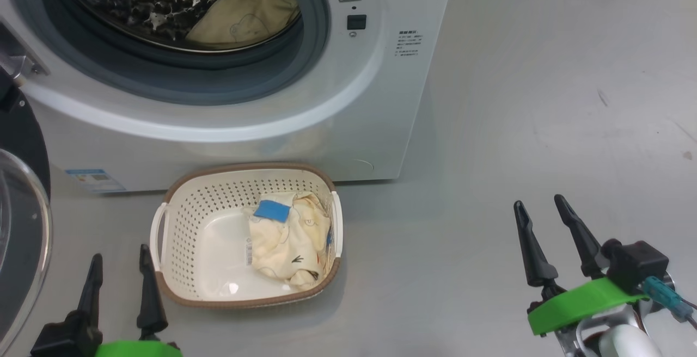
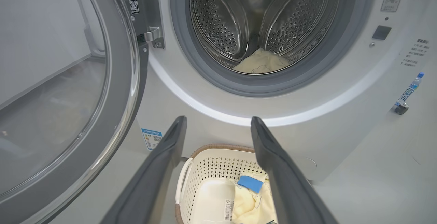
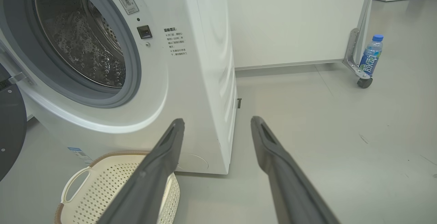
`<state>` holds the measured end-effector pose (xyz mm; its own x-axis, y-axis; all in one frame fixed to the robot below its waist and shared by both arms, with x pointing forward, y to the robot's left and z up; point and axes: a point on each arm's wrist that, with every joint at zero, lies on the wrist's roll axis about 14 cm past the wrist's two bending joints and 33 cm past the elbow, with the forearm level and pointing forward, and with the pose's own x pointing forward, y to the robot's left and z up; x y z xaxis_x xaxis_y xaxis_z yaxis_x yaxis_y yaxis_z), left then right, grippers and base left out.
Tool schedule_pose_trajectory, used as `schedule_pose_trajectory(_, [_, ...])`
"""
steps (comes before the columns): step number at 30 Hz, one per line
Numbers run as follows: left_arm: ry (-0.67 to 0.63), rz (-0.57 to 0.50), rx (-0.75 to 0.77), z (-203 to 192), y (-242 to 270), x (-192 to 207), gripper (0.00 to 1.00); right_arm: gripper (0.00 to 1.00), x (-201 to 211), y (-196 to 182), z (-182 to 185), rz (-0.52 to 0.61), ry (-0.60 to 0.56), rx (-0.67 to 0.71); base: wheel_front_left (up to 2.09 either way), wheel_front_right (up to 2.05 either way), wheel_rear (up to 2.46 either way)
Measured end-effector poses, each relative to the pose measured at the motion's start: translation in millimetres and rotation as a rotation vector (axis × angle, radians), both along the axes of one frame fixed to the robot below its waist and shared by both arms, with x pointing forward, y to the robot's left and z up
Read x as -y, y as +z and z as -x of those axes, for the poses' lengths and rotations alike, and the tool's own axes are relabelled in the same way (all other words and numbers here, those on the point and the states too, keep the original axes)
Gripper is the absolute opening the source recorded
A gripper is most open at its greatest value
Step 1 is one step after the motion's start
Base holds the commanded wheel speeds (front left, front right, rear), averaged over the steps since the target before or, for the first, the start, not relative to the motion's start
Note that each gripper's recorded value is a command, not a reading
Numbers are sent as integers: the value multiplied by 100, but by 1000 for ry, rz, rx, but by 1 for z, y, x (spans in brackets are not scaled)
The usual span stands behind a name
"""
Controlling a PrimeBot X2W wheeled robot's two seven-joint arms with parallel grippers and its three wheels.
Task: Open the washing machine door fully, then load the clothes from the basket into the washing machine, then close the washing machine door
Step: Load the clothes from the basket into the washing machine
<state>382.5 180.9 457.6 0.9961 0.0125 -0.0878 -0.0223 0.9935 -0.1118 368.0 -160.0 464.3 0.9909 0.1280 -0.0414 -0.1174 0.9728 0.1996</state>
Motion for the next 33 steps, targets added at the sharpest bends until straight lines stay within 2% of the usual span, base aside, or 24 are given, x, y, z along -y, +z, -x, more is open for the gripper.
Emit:
schedule_pose_trajectory(13, [-15, 16, -37, -17, -18, 7, 100, 100, -2, -20, -15, -8, 6, -52, 0, 0, 0])
schedule_pose_trajectory(33, [-93, 56, -103, -84, -73, 33, 100, 100, -8, -63, -58, -10, 25, -131, 0, 0, 0])
